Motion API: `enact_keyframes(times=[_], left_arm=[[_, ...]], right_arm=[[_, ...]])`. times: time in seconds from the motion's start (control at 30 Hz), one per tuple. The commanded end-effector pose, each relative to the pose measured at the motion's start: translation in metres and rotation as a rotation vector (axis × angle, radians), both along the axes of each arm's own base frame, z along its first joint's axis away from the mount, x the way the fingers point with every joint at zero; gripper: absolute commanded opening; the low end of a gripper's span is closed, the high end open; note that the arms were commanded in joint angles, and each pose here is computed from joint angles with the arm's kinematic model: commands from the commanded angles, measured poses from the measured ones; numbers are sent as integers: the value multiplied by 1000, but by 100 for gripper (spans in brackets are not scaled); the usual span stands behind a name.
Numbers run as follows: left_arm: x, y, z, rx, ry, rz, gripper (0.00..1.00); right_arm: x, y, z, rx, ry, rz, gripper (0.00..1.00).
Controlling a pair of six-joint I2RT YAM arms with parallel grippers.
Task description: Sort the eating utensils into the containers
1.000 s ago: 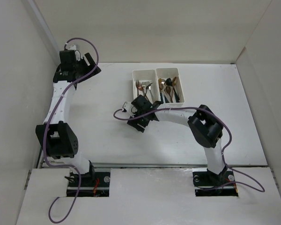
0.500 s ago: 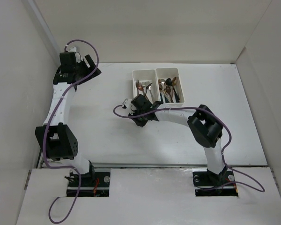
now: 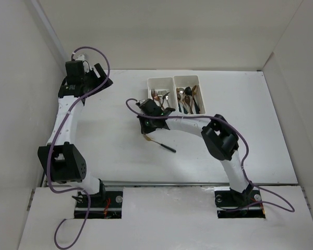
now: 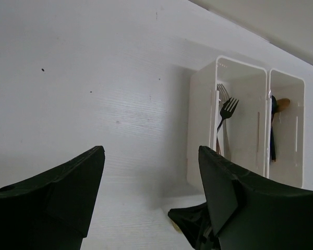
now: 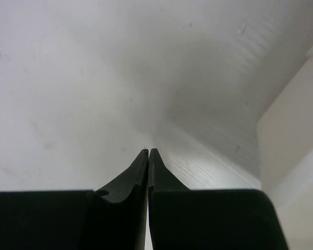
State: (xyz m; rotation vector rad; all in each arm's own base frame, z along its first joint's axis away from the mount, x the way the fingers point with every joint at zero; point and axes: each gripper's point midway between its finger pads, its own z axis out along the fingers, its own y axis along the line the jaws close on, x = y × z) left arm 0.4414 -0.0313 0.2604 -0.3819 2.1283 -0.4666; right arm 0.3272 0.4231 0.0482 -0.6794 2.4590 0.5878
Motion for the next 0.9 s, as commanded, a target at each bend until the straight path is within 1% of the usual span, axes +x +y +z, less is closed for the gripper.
enact_keyframes(times=[0.0, 0.07, 0.1, 0.13, 0.2, 0.23, 0.3, 0.33, 0.37, 0.43, 0.47, 0.5, 0.53, 0.57, 0.63, 0.87], left_arm=[[-9, -1, 17, -1, -57, -7, 69], [-10, -1, 21, 0, -66, -7, 69], [-11, -1, 17, -1, -57, -7, 69], [-11, -1, 17, -1, -57, -7, 69], [-13, -1, 21, 0, -68, -7, 69], [-13, -1, 21, 0, -68, -7, 69], [-15, -3, 25, -4, -77, -15, 69], [-15, -3, 25, -4, -77, -15, 69], [-16, -4, 21, -9, -68, -23, 69], [-16, -4, 21, -9, -68, -23, 69], [-16, -4, 21, -9, -68, -23, 69], [-17, -6, 22, -14, -68, -31, 69], [-17, -6, 22, -14, -68, -31, 69], [-17, -6, 27, -13, -87, -31, 69], [-17, -8, 27, -18, -87, -41, 69], [-18, -9, 28, -23, -87, -49, 69]], right_arm=[[14, 32, 11, 132, 45, -113, 4], [11, 41, 12, 129, 69, -106, 10], [11, 41, 2, 115, 88, -116, 16], [11, 42, 5, 116, 88, -116, 29], [8, 40, -1, 99, 99, -102, 47], [9, 42, 14, 117, 75, -77, 63], [7, 34, 18, 111, 44, -66, 71], [8, 30, 38, 116, -9, -36, 73], [7, 25, 44, 101, -32, -21, 76], [4, 5, 44, 21, -66, 5, 78], [3, -4, 53, -13, -111, 49, 79], [2, -14, 51, -56, -128, 54, 79], [-7, -30, 37, -117, -106, 74, 79], [-10, -37, 39, -136, -127, 108, 79], [-23, -57, 18, -201, -92, 119, 79], [-26, -60, 10, -195, -96, 117, 79]])
